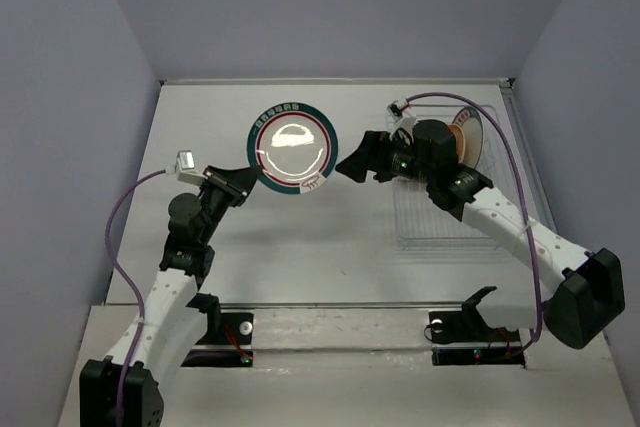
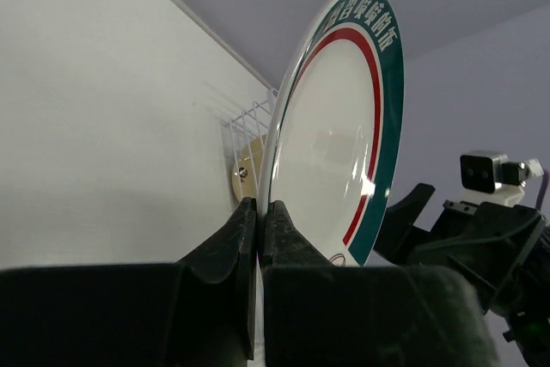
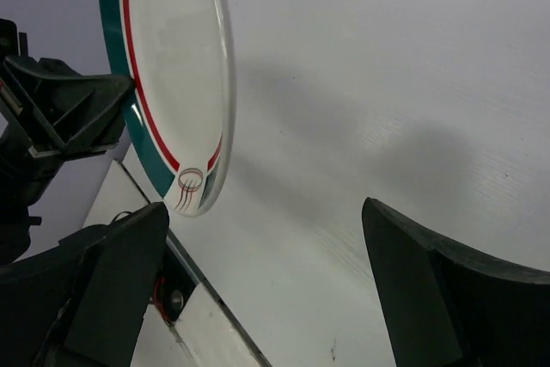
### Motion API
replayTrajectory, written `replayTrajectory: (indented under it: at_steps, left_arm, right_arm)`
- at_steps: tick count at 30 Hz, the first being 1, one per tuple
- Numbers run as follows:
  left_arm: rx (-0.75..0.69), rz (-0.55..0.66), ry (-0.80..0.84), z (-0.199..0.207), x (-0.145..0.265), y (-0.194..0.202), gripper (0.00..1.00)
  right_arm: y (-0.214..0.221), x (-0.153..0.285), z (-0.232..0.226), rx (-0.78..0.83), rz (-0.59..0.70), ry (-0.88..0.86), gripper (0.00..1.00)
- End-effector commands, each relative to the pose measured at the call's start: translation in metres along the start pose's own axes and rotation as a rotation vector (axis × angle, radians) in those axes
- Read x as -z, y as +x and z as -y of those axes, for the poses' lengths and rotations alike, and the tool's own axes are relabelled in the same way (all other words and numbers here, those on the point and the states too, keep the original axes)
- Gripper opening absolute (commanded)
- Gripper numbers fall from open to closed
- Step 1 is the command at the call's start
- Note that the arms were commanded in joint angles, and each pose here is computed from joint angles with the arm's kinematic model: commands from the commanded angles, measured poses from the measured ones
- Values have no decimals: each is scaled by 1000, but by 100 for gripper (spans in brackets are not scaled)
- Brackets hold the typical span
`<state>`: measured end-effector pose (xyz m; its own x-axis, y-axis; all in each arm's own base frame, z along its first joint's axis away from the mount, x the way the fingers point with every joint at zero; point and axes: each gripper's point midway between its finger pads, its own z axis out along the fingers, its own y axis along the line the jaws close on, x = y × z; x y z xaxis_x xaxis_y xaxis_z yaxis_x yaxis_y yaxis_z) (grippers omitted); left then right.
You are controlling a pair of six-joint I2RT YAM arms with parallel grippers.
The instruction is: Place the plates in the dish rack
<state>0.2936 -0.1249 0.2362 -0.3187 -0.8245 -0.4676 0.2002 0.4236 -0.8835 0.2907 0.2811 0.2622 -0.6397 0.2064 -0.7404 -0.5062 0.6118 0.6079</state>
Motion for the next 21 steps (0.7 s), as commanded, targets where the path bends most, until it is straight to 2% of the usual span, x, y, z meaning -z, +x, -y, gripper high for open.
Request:
replayTrajectory:
  at_steps: [1,4,8,9,10,11,12,13,14,16,17,18,19,20,21]
  left_arm:
    - [-42,1,207,51,19,0,6]
    - [-57,-39,260,62,28,10,6]
    - [-90,-133,304,66,34,28,6]
    - [-99,-143,304,65,33,31,6]
    - [-105,-151,304,64,33,33,6]
    - [-110,-163,305,63,33,35,6]
    - [-120,-180,312,64,34,38,17]
    - [-126,-198,302,60,33,41,27]
    - [-151,-211,312,63,34,42,47]
    - [-169,-253,250,53,33,47,68]
    - [-234,-244,244,59,31,40,80]
    - [-250,-282,164,46,32,43,83]
    - [-286,-286,147,46,34,41,88]
    - [-374,-257,152,57,34,29,97]
    - [-410,-256,137,58,36,26,99]
  right_arm:
    - [-21,-15,-22,16,46,-96,100]
    - [-13,-30,-14,-6,15,-97,97]
    - [-18,-35,-25,-7,32,-133,76]
    - [-24,-35,-26,-5,49,-132,41]
    - [-28,-34,-26,-6,66,-122,24]
    - [-38,-31,-23,-7,111,-89,13]
    - [-44,-30,-21,-3,139,-69,7]
    - [-48,-27,-19,2,161,-50,7]
    - [-59,-21,-16,21,212,-13,7]
    - [-72,-8,-7,40,265,42,7]
    - [-91,8,-2,66,332,100,7]
    - [-100,22,21,64,350,194,7]
    - [-108,34,33,73,365,262,7]
    - [-123,57,56,86,409,407,7]
    - [-135,77,70,93,447,491,7]
